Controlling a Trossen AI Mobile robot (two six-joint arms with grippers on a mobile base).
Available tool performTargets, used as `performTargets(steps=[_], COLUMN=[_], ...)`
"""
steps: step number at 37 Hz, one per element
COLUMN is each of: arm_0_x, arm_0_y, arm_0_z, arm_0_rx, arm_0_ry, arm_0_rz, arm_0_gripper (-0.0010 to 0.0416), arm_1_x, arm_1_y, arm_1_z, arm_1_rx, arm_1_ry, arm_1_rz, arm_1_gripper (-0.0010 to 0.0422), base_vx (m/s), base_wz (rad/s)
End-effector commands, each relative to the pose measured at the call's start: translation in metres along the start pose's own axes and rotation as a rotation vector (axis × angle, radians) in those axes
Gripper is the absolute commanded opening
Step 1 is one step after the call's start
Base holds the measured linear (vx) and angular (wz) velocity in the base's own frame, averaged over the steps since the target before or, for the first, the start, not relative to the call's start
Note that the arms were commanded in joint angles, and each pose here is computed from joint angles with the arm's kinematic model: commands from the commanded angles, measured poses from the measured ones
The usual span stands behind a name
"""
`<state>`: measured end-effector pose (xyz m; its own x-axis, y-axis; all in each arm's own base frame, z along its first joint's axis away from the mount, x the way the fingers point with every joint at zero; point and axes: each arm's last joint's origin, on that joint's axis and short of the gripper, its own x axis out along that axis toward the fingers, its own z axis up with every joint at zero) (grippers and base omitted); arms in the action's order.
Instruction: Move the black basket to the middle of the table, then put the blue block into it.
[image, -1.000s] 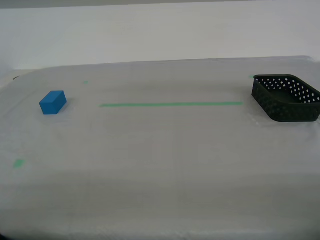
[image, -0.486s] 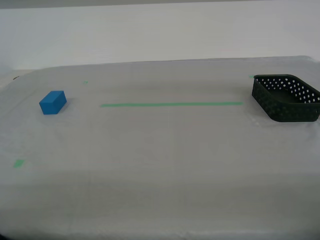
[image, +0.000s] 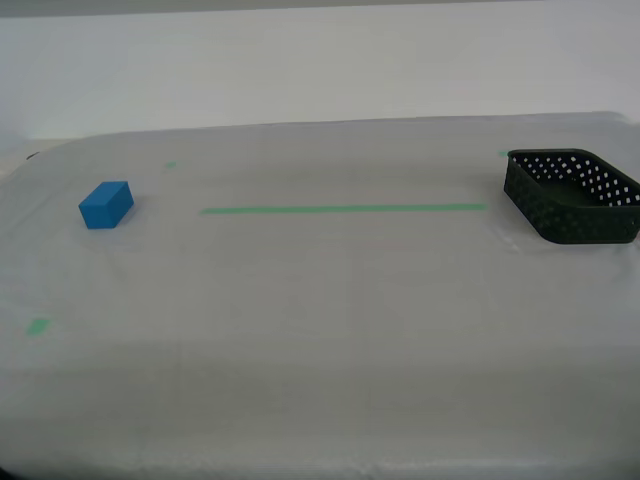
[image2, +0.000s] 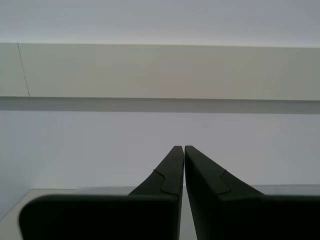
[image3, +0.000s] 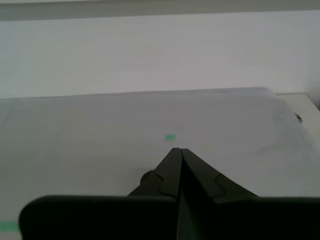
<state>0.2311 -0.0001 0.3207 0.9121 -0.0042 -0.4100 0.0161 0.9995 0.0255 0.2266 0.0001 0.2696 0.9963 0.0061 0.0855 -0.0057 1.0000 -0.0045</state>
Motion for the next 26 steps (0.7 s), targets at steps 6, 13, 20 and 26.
performTargets(steps=[6, 13, 20, 26], arm_0_x=[-0.009, -0.015, -0.018, -0.021], arm_0_y=[0.000, -0.001, -0.001, -0.001], arm_0_z=[0.015, 0.023, 0.023, 0.024], arm_0_rx=[0.013, 0.017, 0.017, 0.018], arm_0_ry=[0.032, 0.043, 0.080, 0.101], arm_0_rz=[-0.001, -0.007, -0.010, -0.012], arm_0_gripper=[0.0000, -0.0001, -0.0001, -0.0001], arm_1_x=[0.000, 0.000, 0.000, 0.000], arm_1_y=[0.000, 0.000, 0.000, 0.000], arm_1_z=[0.001, 0.001, 0.001, 0.001], arm_1_rx=[0.001, 0.001, 0.001, 0.001], arm_1_ry=[-0.005, -0.005, -0.005, -0.005], arm_1_rz=[0.001, 0.000, 0.000, 0.000], arm_1_gripper=[0.0000, 0.0000, 0.0000, 0.0000], base_vx=[0.000, 0.000, 0.000, 0.000], base_wz=[0.000, 0.000, 0.000, 0.000])
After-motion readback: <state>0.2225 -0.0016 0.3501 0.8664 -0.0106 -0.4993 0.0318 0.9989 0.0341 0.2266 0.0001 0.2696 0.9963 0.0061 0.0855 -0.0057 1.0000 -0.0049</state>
